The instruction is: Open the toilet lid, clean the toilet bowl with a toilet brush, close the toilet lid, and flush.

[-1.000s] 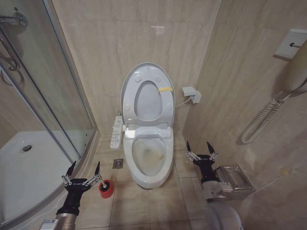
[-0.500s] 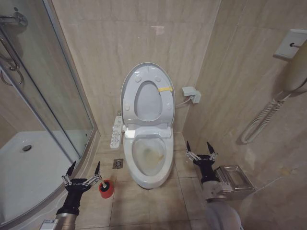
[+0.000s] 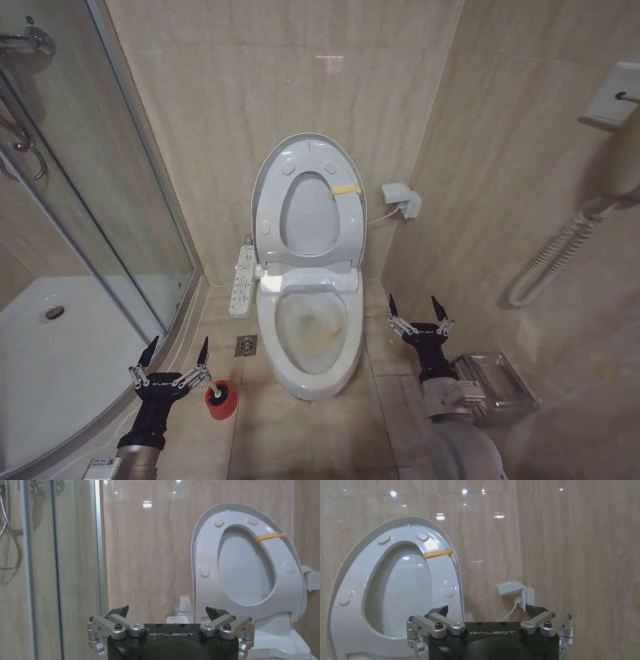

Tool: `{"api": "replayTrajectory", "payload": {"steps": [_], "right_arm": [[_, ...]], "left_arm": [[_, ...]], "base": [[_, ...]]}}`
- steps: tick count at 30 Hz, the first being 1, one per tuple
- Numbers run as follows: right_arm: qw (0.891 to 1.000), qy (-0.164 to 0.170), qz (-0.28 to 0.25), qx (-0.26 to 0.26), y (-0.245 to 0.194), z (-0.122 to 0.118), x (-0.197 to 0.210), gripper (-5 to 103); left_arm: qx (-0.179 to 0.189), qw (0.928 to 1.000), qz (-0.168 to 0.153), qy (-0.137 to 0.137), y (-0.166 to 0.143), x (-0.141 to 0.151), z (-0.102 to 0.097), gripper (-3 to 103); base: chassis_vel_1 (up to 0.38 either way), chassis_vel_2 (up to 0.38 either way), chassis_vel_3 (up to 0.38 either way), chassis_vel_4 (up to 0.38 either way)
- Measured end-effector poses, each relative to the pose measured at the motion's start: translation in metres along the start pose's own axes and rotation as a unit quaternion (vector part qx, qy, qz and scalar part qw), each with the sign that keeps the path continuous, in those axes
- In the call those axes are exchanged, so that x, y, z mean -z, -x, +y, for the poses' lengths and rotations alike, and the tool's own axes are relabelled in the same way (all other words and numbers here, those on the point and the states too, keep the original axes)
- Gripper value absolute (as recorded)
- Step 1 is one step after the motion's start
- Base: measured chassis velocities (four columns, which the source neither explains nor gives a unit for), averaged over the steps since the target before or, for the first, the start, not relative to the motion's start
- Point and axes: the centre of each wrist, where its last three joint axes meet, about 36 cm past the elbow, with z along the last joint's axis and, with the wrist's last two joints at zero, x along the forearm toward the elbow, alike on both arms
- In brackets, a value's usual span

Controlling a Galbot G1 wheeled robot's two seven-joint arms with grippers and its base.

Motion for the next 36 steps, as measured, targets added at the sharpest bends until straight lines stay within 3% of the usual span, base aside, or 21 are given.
{"api": "replayTrajectory", "payload": {"steps": [36], "right_arm": [[1.000,0.000,0.000,0.000,-0.0002,0.0000,-0.0001,100]], "left_arm": [[0.000,1.0000,0.000,0.000,-0.0001,0.0000,0.0000,100]], "base": [[-0.037,0.037,0.034,-0.031]]}}
